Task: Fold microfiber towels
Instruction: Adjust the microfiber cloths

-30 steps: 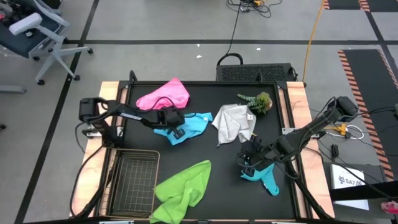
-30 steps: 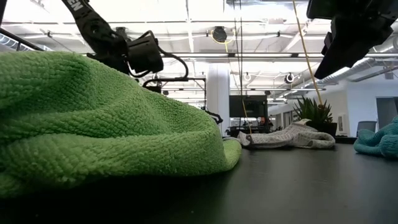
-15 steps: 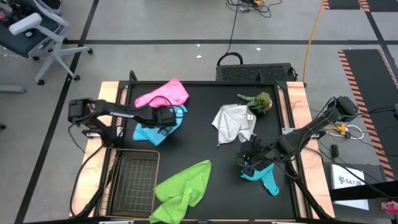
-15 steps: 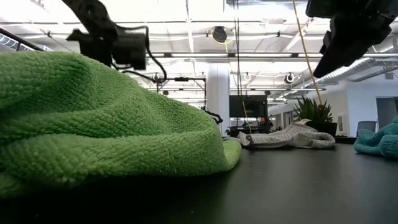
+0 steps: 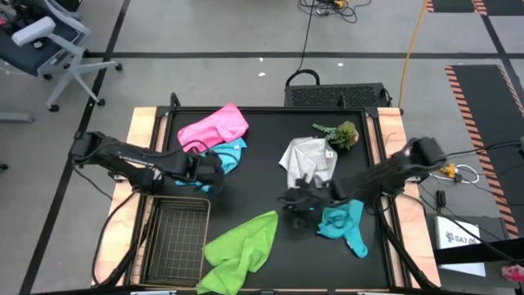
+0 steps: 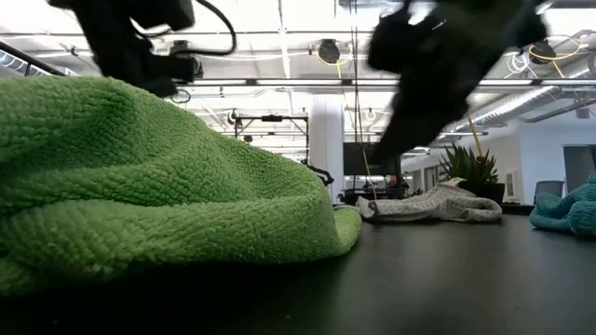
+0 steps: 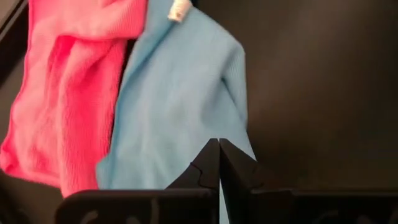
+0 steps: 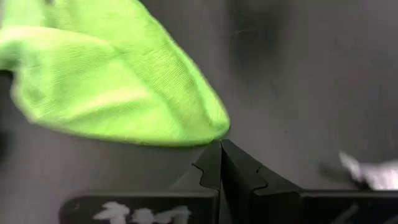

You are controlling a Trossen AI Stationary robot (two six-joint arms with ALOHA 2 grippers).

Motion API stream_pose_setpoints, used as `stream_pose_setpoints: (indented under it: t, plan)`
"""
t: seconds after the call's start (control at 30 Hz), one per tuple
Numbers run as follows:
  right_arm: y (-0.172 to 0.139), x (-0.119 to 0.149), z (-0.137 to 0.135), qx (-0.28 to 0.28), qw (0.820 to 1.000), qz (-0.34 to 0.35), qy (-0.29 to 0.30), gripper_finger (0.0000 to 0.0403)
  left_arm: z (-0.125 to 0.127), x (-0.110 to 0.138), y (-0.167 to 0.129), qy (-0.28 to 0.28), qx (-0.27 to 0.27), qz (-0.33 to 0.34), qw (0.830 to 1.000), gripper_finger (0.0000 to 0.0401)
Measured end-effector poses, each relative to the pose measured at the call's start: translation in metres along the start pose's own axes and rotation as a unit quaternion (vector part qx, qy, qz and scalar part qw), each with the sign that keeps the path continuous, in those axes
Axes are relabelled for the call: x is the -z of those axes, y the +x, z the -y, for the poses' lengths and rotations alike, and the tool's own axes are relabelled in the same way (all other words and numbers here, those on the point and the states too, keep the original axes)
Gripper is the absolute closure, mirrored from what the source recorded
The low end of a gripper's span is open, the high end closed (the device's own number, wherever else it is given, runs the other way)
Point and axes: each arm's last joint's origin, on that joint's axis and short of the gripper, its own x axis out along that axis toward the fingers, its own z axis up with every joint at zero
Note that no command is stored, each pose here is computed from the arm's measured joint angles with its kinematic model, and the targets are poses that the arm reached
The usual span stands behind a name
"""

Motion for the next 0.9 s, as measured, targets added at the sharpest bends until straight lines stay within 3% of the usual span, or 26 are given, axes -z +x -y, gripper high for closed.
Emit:
stream_pose_setpoints:
  t: [0.2, 0.3, 0.63, 0.77, 0.9]
  plan:
    - [0.04, -0.034, -0.017, -0.022, 0.996, -0.032, -0.076, 0.0403, 0.007, 0.009, -0.008, 0.001, -0.003, 0.004, 1.0, 0.0394]
    - [0.05, -0.038, -0.021, -0.016, 0.994, -0.07, -0.085, 0.0403, 0.009, 0.012, -0.009, 0.01, -0.003, 0.005, 1.0, 0.0396]
    - [0.068, -0.013, -0.02, 0.026, 0.991, -0.121, -0.055, 0.0403, 0.008, 0.011, -0.009, 0.01, -0.01, 0.01, 1.0, 0.0396]
    - [0.064, -0.003, -0.022, 0.047, 0.988, -0.141, -0.045, 0.0403, 0.008, 0.011, -0.009, 0.009, -0.01, 0.01, 1.0, 0.0394]
    - [0.046, 0.013, -0.025, 0.099, 0.971, -0.215, -0.038, 0.0403, 0.008, 0.012, -0.009, 0.008, -0.009, 0.009, 1.0, 0.0389]
